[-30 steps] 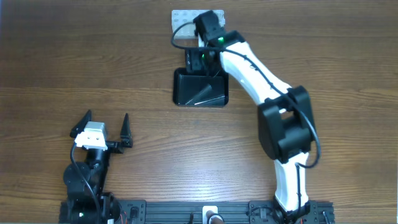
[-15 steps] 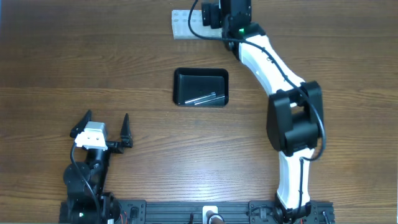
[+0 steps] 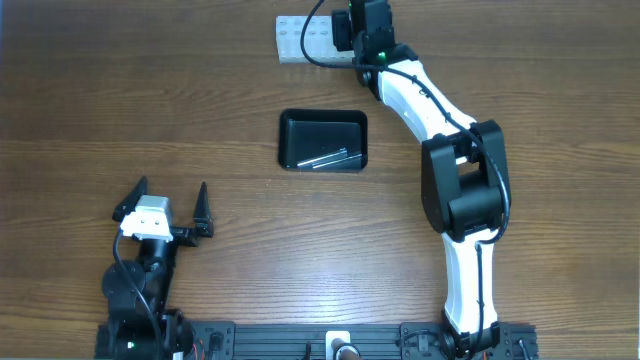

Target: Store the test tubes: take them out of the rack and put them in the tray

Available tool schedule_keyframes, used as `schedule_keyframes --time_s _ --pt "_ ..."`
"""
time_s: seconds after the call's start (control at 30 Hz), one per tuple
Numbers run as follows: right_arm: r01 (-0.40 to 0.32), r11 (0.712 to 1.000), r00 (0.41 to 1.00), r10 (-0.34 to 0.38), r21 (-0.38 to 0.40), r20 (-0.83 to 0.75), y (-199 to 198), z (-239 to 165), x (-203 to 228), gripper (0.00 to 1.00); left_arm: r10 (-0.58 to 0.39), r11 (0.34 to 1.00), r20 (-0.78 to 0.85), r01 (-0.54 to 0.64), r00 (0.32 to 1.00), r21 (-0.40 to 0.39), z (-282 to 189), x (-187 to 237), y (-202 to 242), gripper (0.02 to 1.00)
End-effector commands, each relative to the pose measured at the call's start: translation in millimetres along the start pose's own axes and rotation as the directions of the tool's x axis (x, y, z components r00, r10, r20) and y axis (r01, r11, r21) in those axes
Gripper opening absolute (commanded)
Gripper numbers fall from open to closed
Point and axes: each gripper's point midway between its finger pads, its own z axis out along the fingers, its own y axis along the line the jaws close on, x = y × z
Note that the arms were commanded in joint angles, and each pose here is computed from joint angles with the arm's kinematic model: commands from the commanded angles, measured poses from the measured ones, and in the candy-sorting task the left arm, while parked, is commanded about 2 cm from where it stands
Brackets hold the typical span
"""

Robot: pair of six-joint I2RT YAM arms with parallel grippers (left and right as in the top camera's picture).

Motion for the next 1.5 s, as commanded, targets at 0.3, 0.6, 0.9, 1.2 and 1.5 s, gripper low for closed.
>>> schedule_keyframes --time_s 0.3,0.6,0.9,1.2,1.5 --pt "-0.028 0.999 0.999 0.028 0.022 -0.025 -6.2 12.5 16.1 0.496 0.013 1.000 -0.002 -0.013 1.000 0.004 0.1 1.8 -0.3 0.998" --pt "-0.042 0.999 0.999 0.043 0.022 -0.022 -6.1 12.9 15.7 0.266 0.014 1.000 -0.002 -0.014 1.000 0.004 0.1 1.7 -0.3 1.000" --pt "-0.062 0.998 0.998 0.062 0.020 -0.013 -5.3 12.9 13.5 0.137 0.013 1.000 -0.002 -0.013 1.000 0.004 0.1 1.8 -0.3 1.000" --pt "-0.065 0.998 0.998 0.065 0.015 0.005 -3.9 9.9 6.6 0.099 0.014 1.000 -0.001 -0.014 1.000 0.004 0.1 1.6 -0.3 0.998" --pt "-0.095 0.995 0.979 0.096 -0.016 0.180 -7.6 -64.1 -89.1 0.099 0.014 1.000 -0.002 -0.014 1.000 0.004 0.1 1.7 -0.3 0.998"
